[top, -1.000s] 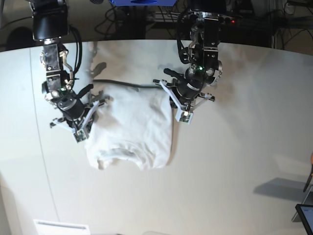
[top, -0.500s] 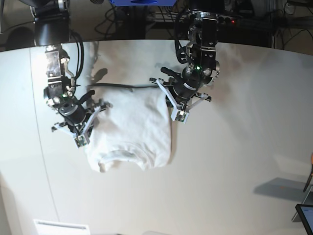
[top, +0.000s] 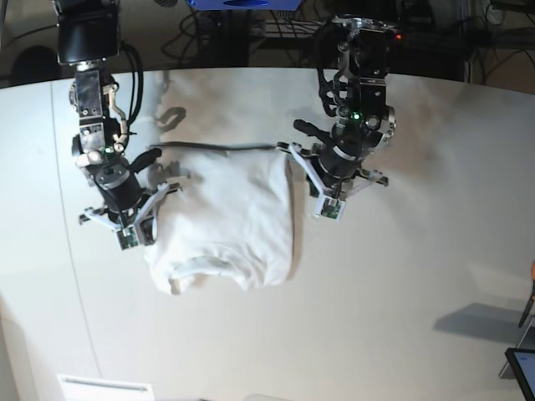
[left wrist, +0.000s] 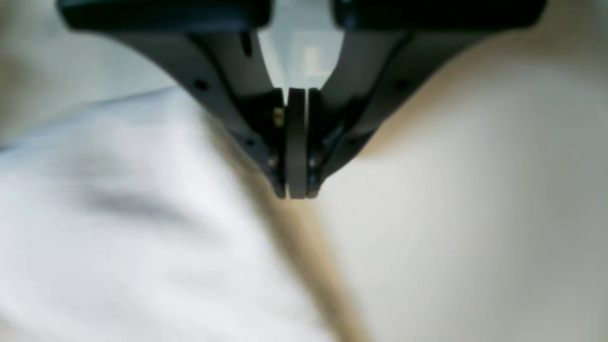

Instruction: Fold the T-shirt properly

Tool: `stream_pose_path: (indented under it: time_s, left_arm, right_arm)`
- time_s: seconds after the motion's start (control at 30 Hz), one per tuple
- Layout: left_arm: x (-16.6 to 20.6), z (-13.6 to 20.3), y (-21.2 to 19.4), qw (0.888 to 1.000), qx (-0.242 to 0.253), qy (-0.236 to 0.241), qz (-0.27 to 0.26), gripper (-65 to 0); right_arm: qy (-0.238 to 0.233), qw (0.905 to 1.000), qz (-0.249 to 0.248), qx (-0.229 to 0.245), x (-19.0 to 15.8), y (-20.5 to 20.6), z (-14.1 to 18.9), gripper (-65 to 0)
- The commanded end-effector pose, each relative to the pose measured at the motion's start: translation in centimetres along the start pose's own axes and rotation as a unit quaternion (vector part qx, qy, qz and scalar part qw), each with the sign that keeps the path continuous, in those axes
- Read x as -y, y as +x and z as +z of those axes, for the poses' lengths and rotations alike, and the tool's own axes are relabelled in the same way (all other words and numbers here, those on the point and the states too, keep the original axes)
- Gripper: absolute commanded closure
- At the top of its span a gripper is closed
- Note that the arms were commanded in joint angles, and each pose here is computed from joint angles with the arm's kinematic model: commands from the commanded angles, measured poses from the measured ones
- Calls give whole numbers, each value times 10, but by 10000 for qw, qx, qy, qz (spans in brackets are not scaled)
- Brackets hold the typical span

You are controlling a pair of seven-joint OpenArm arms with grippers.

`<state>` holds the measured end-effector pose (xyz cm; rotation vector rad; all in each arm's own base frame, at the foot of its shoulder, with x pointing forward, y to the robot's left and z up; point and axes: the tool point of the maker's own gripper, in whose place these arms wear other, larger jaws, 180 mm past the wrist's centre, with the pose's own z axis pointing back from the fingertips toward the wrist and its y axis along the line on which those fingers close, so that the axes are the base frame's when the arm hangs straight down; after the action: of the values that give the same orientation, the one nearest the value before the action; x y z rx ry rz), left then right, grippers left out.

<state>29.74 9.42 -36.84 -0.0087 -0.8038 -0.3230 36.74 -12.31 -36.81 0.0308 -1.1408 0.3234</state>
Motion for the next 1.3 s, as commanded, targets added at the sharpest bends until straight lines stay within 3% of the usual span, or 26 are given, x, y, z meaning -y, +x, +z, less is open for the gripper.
stream_pose_path:
  time_s: [0.0,0.2,0.43,0.6,0.8,1.27]
  left_arm:
    - [-4,7,29,9983,567,103,-127,0]
    - [-21,28,40,9888,1300,292,-667,0]
    - [-8,59,25,9721,2238,-193,-682,0]
    - [3,72,3,9708,2292,-392,-597,0]
    - [19,91,-19,9671,2433,-603,-437,0]
    - [49,147,-78,9644,2344,-1198,-258,0]
  right_arm:
    - [-122,9993,7,361,12,15,5,-3]
    - [47,9946,-50,1040,15,6,37,-1]
    - [158,9920,-203,1232,19,-17,80,-1]
    - [52,9926,-99,1211,21,-18,109,-1]
    - [175,9915,-392,1227,8,-19,139,-1]
    - [424,9964,-688,241,-39,-66,222,-1]
